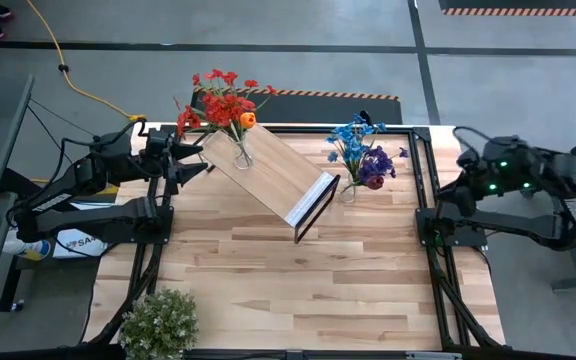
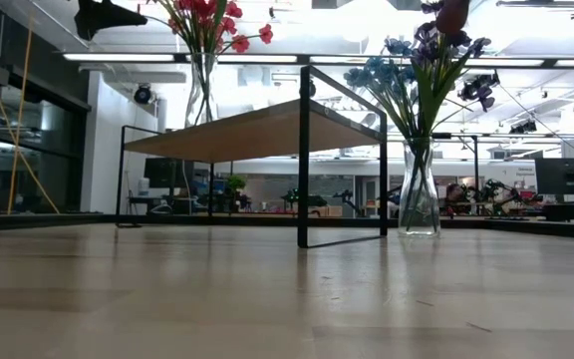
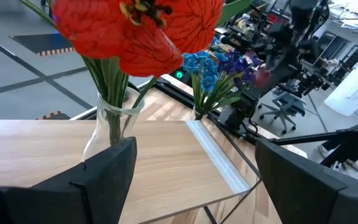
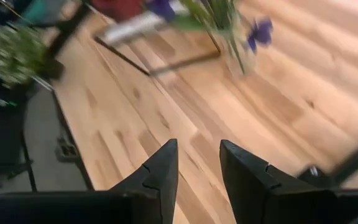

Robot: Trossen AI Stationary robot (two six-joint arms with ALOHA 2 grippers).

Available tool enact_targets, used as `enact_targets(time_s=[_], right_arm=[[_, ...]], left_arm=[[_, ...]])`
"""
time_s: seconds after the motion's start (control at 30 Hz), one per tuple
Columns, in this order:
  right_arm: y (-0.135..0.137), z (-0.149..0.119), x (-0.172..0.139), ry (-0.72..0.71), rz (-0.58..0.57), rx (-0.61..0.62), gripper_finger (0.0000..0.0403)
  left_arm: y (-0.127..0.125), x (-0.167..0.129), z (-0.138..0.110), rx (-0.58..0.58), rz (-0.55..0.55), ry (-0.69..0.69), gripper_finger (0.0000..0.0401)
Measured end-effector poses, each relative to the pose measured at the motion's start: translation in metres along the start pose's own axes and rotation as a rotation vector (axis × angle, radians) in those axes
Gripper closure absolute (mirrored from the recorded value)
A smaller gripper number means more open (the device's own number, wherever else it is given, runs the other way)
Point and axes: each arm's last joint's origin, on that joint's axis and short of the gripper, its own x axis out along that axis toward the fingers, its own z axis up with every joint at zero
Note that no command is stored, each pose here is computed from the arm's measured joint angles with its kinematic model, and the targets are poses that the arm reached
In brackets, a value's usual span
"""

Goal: Pick and place flowers into a vace then onto a shelf
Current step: Put the transparent vase on the shelf

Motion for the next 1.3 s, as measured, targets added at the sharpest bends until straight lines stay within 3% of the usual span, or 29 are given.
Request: enact_targets(time_s=[0.2, 0.43, 0.73, 0.97, 1.17, 1.3], right_arm=[[-0.019, -0.021, 0.024, 0.085, -0.041, 0.023, 0.0292], [-0.043, -0.056, 0.037, 0.059, -0.031, 0.101, 0.0292], [-0.059, -0.083, 0.025, -0.302, 0.067, 0.050, 0.0292], [-0.055, -0.075, 0.026, -0.437, 0.058, -0.026, 0.0292], [-0.059, -0.067, 0.059, -0.386, 0.044, -0.047, 0.0292], [-0.059, -0.057, 0.087, -0.383, 0.131, -0.060, 0.0292]], left_arm=[[0.000, 0.000, 0.000, 0.000, 0.000, 0.000, 0.0043], [0.000, 0.000, 0.000, 0.000, 0.001, 0.001, 0.0043], [0.000, 0.000, 0.000, -0.011, 0.002, 0.001, 0.0043], [0.000, 0.000, 0.000, -0.011, 0.004, 0.000, 0.0043], [0.000, 0.000, 0.000, -0.011, 0.007, -0.003, 0.0043], [0.000, 0.000, 0.000, -0.016, 0.007, -0.003, 0.0043]])
